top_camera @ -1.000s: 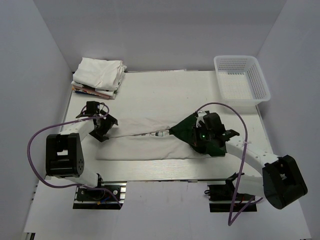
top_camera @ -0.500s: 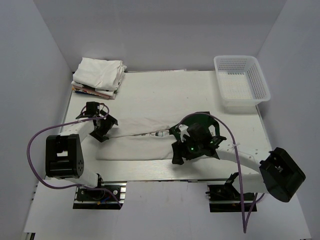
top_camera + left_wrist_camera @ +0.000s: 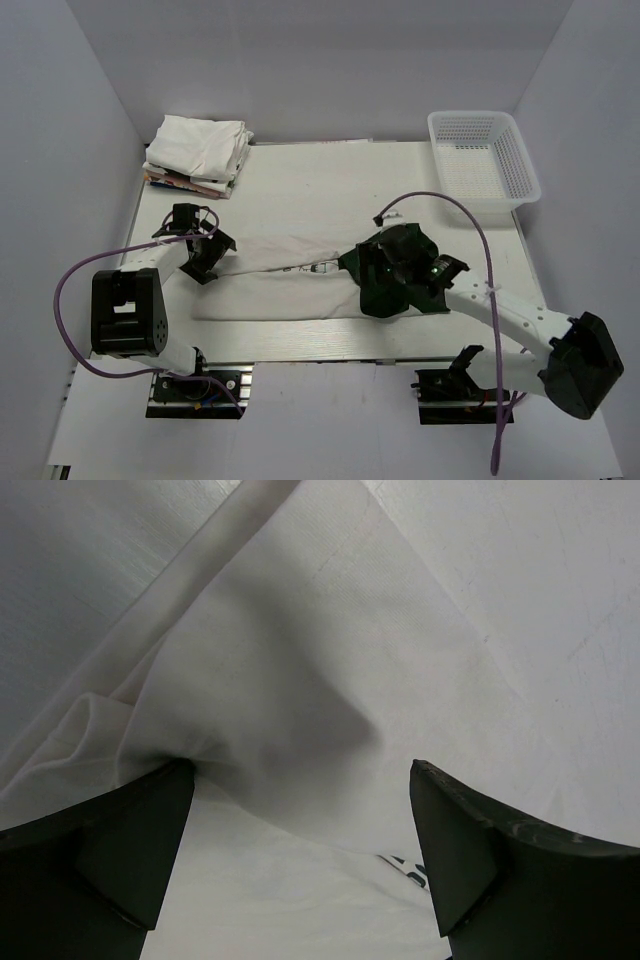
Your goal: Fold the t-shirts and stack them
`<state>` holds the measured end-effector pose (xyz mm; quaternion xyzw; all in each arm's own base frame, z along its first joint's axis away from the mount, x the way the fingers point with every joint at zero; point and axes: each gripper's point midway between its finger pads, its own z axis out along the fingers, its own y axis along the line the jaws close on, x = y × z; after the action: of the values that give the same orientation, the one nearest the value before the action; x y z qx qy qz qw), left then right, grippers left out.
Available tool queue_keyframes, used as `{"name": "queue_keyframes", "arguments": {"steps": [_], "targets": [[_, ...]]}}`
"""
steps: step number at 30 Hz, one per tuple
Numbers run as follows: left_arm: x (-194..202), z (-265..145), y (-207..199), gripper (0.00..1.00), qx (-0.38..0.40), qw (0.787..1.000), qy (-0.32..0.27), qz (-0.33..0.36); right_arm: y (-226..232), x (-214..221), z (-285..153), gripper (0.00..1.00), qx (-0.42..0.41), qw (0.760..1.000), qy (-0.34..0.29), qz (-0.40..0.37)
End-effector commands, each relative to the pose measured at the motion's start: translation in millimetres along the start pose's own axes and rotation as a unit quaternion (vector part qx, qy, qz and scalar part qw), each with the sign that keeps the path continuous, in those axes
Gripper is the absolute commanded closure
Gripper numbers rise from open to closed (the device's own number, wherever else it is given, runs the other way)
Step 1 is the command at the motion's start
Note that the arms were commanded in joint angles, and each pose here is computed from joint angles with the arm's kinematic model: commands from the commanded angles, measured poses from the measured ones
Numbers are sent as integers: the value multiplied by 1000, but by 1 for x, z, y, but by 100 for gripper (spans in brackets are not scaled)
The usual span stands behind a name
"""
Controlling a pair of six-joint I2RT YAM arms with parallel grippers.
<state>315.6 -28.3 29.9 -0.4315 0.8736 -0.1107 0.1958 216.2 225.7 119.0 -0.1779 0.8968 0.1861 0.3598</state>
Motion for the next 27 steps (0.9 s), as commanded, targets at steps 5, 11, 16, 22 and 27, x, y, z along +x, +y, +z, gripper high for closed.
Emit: {"name": "queue_keyframes", "arguments": {"steps": [5,11,16,22,27], "targets": [[13,10,29,0,-52,998,15,19,-96,-4,23,10,213,976,30,48],[14,15,30,0,-56,998,18,19,-94,-5,56,10,145,988,49,13],[11,14,27,0,-52,998,15,24,-21,21,53,10,-62,992,106,8],[-8,9,17,0,-54,998,-7,20,49,58,-2,10,-265,953,142,37],[-16,5,4,0,-38,999,-14,25,19,43,-8,10,-165,980,104,29]]}}
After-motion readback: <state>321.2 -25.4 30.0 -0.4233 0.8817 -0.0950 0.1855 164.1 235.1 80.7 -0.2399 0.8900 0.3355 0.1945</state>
